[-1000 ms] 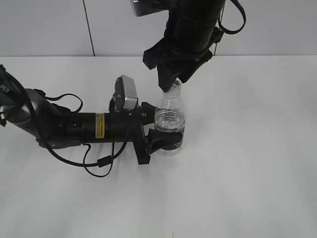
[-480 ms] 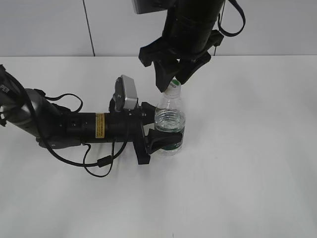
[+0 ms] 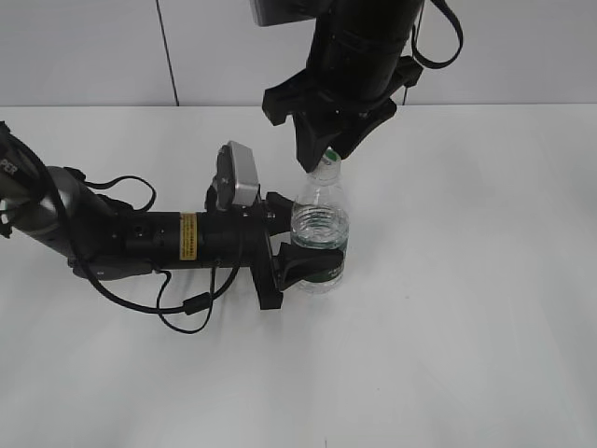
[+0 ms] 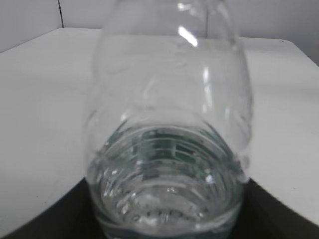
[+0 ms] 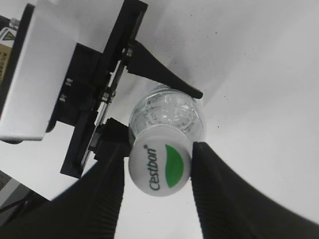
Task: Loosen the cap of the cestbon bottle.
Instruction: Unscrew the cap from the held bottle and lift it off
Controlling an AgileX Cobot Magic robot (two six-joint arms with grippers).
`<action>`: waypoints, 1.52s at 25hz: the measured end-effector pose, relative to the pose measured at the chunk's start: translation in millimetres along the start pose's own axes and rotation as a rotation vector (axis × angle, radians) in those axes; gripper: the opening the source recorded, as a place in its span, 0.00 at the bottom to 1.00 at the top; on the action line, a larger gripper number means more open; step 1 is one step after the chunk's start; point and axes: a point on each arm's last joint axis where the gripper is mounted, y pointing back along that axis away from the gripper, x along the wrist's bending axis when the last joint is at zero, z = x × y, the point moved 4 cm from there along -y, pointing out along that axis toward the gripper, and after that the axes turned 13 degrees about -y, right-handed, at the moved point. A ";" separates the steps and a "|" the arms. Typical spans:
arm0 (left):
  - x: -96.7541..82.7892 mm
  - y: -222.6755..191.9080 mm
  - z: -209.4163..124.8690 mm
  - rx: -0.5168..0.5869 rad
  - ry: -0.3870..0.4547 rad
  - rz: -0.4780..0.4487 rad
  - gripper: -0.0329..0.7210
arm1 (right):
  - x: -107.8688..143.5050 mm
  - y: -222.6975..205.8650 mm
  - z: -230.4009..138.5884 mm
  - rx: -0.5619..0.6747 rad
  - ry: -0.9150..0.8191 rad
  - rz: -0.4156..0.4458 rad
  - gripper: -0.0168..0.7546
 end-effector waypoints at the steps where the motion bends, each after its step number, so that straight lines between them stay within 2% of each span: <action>1: 0.0 0.0 0.0 0.000 0.000 0.000 0.59 | -0.1 0.0 0.0 0.000 0.000 -0.001 0.46; 17: 0.0 0.0 -0.1 0.001 0.000 0.000 0.59 | -1.9 -12.5 0.2 0.027 -0.003 -0.007 0.46; 22: 0.0 0.0 -0.1 0.001 0.000 0.000 0.59 | -2.2 -12.2 0.4 0.025 -0.002 -0.009 0.42; 28: 0.0 0.0 -0.1 0.001 0.000 0.000 0.59 | -3.6 -11.2 0.6 0.021 0.010 -0.023 0.42; 32: -0.4 -0.5 0.0 0.001 0.000 -0.001 0.59 | -3.6 -11.0 0.6 0.022 0.124 -0.022 0.42; 38: -0.4 -0.5 -0.1 0.002 0.000 0.000 0.59 | -3.5 -10.1 0.6 0.024 0.513 -0.018 0.41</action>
